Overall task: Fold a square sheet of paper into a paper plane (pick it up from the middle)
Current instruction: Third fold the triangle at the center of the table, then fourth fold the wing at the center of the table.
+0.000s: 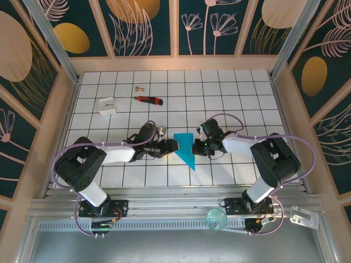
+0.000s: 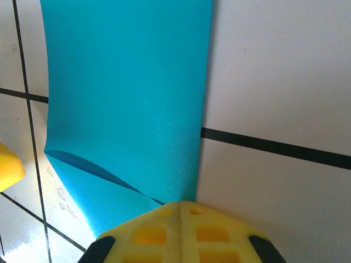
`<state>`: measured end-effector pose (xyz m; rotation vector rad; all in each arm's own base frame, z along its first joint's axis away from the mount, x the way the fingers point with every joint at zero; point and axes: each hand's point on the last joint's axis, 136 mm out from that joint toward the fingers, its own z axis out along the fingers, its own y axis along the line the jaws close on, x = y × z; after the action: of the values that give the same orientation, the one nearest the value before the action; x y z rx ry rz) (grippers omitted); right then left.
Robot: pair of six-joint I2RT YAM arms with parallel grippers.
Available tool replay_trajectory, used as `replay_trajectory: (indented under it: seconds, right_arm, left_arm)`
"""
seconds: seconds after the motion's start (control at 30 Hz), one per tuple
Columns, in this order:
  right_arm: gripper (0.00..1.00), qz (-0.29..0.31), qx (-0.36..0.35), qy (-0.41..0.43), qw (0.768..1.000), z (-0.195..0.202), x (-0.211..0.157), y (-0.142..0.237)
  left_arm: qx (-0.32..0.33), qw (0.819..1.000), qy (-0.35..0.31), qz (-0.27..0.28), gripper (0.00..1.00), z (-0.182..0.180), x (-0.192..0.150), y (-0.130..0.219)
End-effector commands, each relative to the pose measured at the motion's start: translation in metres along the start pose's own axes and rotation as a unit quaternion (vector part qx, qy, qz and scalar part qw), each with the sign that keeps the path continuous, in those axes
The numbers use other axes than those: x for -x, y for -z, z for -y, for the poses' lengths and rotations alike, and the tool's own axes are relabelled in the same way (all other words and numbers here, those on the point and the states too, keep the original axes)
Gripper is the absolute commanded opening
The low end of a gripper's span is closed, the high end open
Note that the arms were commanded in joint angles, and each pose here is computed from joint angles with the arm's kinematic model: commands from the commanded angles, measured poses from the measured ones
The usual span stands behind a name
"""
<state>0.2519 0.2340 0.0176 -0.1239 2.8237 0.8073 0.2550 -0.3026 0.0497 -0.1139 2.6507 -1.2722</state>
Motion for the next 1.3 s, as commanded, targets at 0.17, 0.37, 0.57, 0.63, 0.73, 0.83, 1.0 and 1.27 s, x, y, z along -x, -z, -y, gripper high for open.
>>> replay_trajectory:
  seconds: [0.17,0.37,0.57,0.63,0.73,0.83,1.0,1.27]
  right_arm:
    - [0.00,-0.002,-0.027,-0.004,1.000,0.018,-0.008,-0.005]
    - [0.00,-0.003,-0.029,-0.005,1.000,0.020,-0.009,-0.005]
    - [0.00,-0.004,-0.030,-0.005,1.000,0.021,-0.011,-0.005]
    - [0.00,-0.004,-0.029,-0.006,1.000,0.021,-0.011,-0.005]
    - [0.00,-0.005,-0.028,-0.007,1.000,0.021,-0.012,-0.006]
    - [0.00,-0.006,-0.029,-0.007,1.000,0.022,-0.013,-0.006]
    - [0.00,-0.006,-0.029,-0.006,1.000,0.022,-0.012,-0.006]
    - [0.00,-0.007,-0.032,-0.006,0.999,0.024,-0.012,-0.007]
  left_arm:
    - [0.032,0.999,0.009,-0.014,0.59,-0.006,0.001,-0.008]
    - [0.046,0.998,0.025,-0.018,0.56,-0.009,0.002,-0.012]
    - [0.032,0.998,0.034,-0.031,0.54,-0.008,0.000,-0.020]
    - [0.025,0.999,0.035,-0.033,0.53,-0.005,0.000,-0.022]
    - [0.018,0.999,0.032,-0.032,0.53,-0.001,0.002,-0.022]
    - [0.013,0.999,0.029,-0.031,0.51,0.003,0.004,-0.022]
    - [0.007,0.999,0.025,-0.025,0.47,0.007,0.007,-0.021]
    - [-0.006,1.000,0.009,-0.026,0.41,0.009,0.006,-0.022]
